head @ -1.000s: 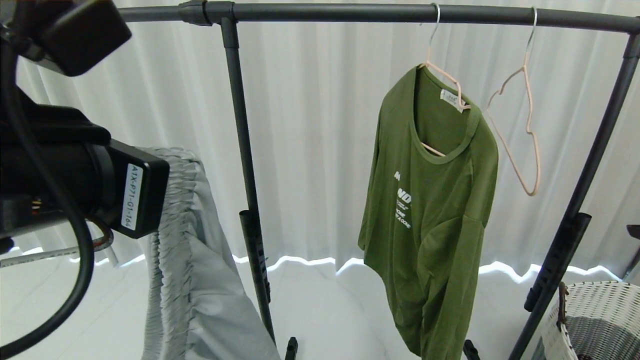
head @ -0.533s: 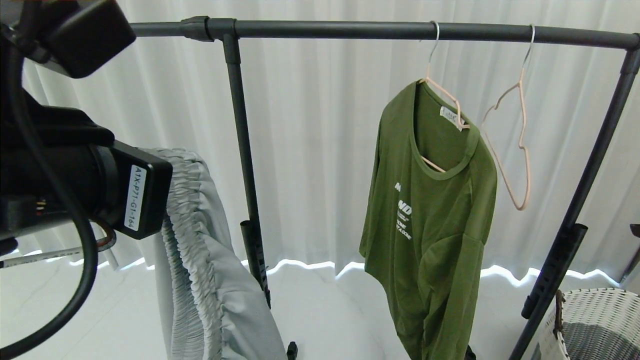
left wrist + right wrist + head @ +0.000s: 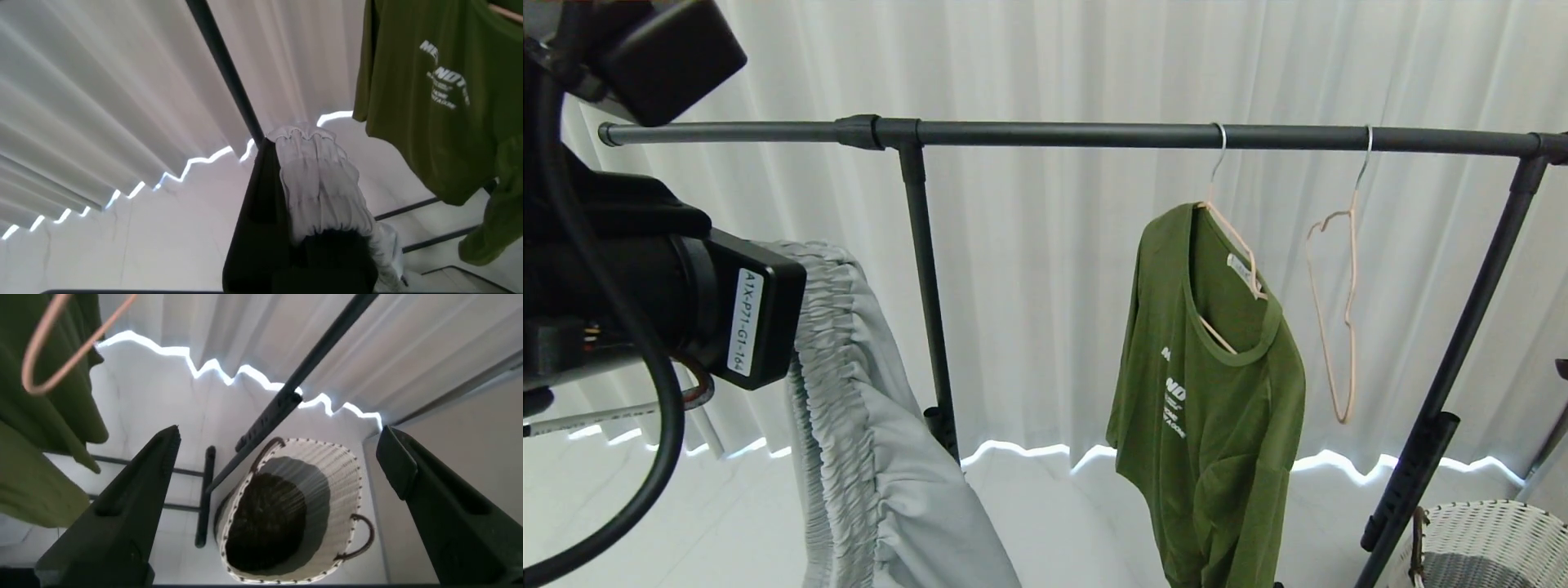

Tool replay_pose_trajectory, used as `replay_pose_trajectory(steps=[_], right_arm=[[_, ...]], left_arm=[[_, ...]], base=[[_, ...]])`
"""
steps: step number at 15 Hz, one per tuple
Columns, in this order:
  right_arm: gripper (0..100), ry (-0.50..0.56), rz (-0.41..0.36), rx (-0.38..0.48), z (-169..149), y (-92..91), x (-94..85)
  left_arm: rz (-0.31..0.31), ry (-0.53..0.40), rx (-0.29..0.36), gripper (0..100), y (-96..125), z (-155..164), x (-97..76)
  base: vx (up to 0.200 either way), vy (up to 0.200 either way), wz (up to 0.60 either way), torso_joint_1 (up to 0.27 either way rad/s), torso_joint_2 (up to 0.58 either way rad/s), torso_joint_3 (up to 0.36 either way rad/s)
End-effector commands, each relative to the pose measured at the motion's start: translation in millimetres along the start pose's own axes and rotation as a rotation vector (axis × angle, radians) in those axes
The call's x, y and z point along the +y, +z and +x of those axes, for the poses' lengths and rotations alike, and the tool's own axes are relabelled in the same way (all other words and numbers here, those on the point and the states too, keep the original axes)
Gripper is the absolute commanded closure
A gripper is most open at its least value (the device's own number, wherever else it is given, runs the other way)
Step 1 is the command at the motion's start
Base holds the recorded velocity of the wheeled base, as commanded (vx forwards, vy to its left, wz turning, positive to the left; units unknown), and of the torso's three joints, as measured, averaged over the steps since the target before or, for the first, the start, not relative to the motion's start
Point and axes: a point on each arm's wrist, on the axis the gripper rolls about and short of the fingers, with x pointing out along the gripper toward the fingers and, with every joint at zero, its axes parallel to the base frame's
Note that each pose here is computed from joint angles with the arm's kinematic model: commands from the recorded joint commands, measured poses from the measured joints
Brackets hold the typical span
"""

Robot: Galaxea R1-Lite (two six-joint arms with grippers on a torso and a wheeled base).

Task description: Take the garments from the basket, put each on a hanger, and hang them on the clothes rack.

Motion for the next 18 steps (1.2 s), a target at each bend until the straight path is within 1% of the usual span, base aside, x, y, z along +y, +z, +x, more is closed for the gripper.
replay_pose_trajectory(steps=[1, 4, 5, 6, 7, 8, 11, 12, 13, 14, 15, 17, 18], right_arm=[[0, 0.002, -0.002, 0.005, 2, 0.0, 0.5], [0, 0.003, -0.004, 0.01, 3, 0.2, 1.0], [0, 0.006, -0.009, 0.021, 6, -3.2, 2.5], [0, 0.012, -0.003, 0.005, 9, -4.8, 4.0], [0, 0.043, 0.002, -0.021, 15, -6.6, 7.0], [0, 0.069, 0.019, -0.063, 20, -5.5, 8.9], [0, 0.077, 0.08, -0.092, 44, 6.4, 13.0], [0, 0.078, 0.106, -0.1, 52, 13.6, 14.0], [0, 0.087, 0.124, -0.097, 59, 20.4, 16.0], [0, 0.1, 0.125, -0.093, 63, 23.9, 19.2], [0, 0.124, 0.136, -0.096, 66, 27.6, 23.9], [0, 0.229, 0.179, -0.113, 68, 36.8, 38.5], [0, 0.257, 0.184, -0.098, 73, 38.0, 44.6]], left_arm=[[0.001, 0.0, 0.001, 100, 0, 0, -0.3], [0.001, -0.002, -0.001, 100, 0, 0, -0.5], [0.0, -0.002, -0.003, 100, 0, -1, -0.1], [-0.001, -0.002, -0.005, 100, 0, -2, 0.7], [0.0, -0.004, -0.004, 100, -1, -2, 0.5], [-0.001, -0.004, -0.006, 100, -1, -3, 1.0], [0.003, -0.004, -0.001, 100, -5, -4, 1.6], [0.003, -0.004, -0.001, 100, -5, -5, 1.9], [0.003, -0.004, -0.001, 100, -5, -5, 1.9], [0.003, -0.004, -0.001, 100, -5, -5, 1.9], [0.003, -0.004, -0.001, 100, -5, -5, 1.9], [0.003, -0.004, 0.001, 100, -6, -5, 1.8], [0.003, -0.004, -0.001, 100, -5, -5, 1.9]], base=[[0.0, 0.0, 0.0, 0.198, -0.47, -0.286], [0.0, 0.0, 0.0, 0.186, -0.43, -0.255], [0.0, 0.0, 0.0, 0.085, -0.19, -0.105], [0.0, 0.0, 0.0, 0.046, -0.11, -0.061], [0.0, 0.0, 0.0, 0.027, -0.06, -0.032], [0.0, 0.0, 0.0, 0.0, 0.0, 0.0], [0.0, 0.0, 0.0, 0.0, 0.0, 0.0], [0.0, 0.0, 0.0, 0.0, 0.0, 0.0], [0.0, 0.0, 0.0, 0.0, 0.0, 0.0], [0.0, 0.0, 0.0, 0.0, 0.0, 0.0], [0.0, 0.0, 0.0, 0.0, 0.0, 0.0], [0.0, 0.0, 0.0, 0.0, 0.0, 0.0], [0.0, 0.0, 0.0, 0.0, 0.0, 0.0]])
